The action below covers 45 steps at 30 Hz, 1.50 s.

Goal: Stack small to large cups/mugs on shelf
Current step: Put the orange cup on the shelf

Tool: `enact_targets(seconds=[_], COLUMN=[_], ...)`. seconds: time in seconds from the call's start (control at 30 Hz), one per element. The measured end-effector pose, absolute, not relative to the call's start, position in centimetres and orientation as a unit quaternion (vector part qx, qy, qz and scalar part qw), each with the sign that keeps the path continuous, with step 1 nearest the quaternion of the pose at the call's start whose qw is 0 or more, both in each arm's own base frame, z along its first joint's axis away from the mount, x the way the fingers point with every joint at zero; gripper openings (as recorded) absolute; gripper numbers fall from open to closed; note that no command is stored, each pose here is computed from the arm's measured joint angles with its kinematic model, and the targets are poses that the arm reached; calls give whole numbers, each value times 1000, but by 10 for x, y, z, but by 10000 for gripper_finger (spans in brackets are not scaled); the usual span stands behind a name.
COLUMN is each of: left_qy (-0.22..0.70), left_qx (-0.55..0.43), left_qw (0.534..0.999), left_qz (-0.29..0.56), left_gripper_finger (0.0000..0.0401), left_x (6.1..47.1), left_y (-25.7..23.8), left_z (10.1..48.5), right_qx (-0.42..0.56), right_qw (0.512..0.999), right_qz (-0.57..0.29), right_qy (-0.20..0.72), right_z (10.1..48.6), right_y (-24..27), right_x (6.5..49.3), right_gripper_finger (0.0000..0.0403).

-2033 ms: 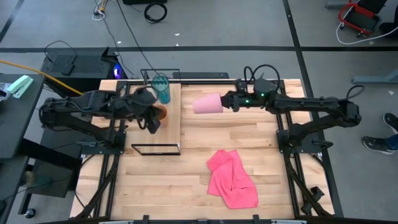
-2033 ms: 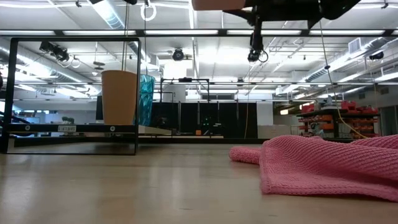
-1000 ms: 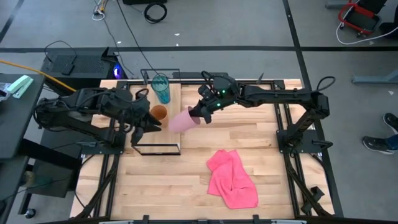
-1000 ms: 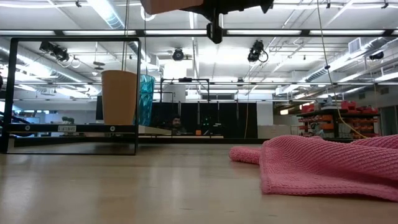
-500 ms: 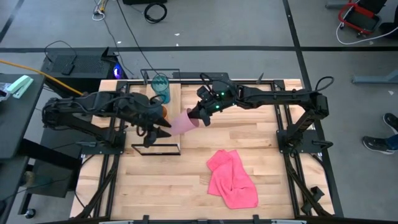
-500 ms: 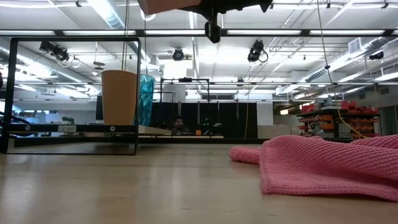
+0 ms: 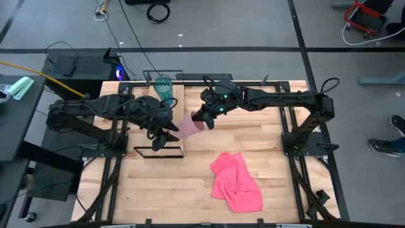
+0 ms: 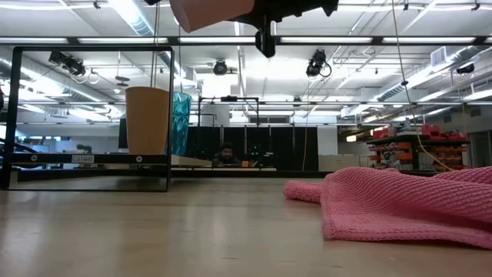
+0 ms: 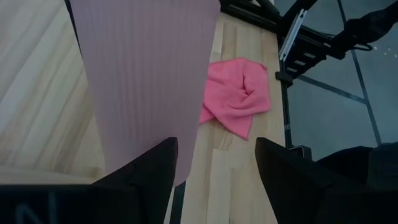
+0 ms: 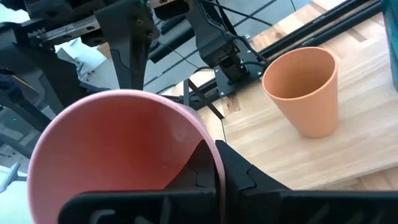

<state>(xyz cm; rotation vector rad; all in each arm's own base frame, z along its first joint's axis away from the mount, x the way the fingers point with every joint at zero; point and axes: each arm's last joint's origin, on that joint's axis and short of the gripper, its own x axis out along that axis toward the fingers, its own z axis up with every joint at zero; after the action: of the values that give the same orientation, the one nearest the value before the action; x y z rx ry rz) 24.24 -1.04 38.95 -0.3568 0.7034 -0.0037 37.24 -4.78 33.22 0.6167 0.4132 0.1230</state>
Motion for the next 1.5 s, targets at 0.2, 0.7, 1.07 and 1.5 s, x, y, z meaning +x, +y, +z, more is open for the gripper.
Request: enact_targets(seconds=[0.2,0.7,1.07,1.5], left_qy=[329,341,353,357], left_qx=[-174,-184,-212,-214], left_qw=[928,922,911,907], left_qz=[16,12,-34,-66], left_gripper_finger=[236,245,256,250], left_x=[240,243,252,252], left_y=[-4,-3,3,2], left_z=[393,389,384,384], right_qx=[299,286,282,273], right_qw=[926,928,929,934], right_qz=[72,100,103,87], right_qy=[217,217,217,212], right_z=[330,332,332,332], right_y=[-41,-30,-30,-32], right_x=[372,373,373,373], right_gripper_finger=[0,0,0,0])
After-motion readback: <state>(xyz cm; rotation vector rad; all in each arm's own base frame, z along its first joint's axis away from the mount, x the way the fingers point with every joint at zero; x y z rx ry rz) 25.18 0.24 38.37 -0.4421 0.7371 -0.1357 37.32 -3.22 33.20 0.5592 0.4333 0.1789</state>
